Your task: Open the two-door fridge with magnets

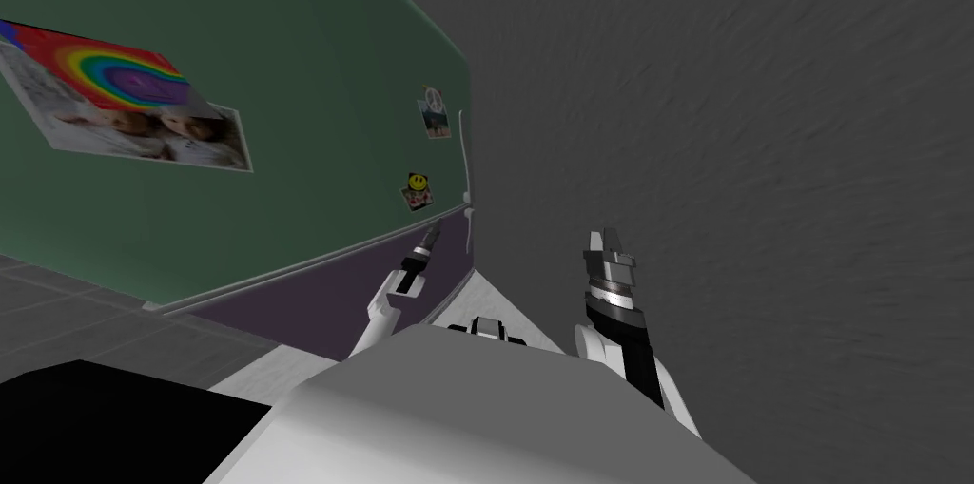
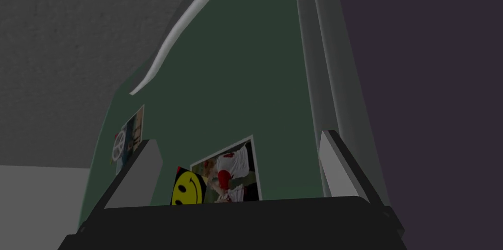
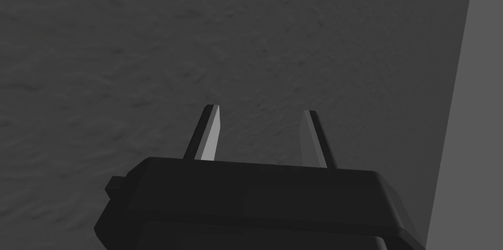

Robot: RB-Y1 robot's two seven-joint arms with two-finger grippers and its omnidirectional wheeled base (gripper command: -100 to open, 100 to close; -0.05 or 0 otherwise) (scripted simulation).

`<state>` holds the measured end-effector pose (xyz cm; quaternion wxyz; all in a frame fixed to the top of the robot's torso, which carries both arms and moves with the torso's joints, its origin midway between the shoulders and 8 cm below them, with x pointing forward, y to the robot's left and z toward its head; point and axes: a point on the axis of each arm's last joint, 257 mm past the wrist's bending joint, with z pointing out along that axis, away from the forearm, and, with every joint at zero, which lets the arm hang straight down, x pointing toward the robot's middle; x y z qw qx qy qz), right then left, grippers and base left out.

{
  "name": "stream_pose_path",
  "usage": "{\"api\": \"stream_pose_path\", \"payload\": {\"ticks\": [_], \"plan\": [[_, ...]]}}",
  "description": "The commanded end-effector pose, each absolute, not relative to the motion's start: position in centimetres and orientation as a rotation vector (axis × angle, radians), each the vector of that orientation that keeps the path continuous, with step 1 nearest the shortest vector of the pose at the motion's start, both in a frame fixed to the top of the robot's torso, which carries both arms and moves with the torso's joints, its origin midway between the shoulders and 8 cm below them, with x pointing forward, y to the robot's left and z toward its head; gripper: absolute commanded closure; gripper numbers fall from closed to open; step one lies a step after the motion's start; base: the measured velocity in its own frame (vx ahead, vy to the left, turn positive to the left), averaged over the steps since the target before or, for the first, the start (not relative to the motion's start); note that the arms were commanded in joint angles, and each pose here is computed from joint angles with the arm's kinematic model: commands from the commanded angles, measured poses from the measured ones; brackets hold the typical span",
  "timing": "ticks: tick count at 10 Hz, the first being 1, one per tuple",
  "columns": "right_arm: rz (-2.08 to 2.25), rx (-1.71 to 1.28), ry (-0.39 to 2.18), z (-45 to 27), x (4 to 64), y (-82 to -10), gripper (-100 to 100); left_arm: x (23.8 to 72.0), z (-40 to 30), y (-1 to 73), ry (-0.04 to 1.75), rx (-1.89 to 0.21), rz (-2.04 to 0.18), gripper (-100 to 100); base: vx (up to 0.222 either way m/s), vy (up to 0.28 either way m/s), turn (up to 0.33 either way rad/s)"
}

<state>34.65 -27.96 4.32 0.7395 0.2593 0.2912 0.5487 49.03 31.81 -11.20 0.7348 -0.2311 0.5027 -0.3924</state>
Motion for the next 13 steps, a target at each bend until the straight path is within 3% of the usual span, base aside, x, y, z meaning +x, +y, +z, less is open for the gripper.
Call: {"api": "stream_pose_path", "payload": {"ticks": [1,13], "plan": [[1.204,0.569,0.639,4.3,34.7,-28.0,0,50.0,-12.6,32.3,1.134,-0.515,-0.834,-100,0.035,-0.001,-0.044],[1.204,0.569,0.639,4.3,34.7,-28.0,0,55.7,-20.5,33.7,1.326,-0.554,-0.677,-100,0.047,-0.001,-0.077]]}}
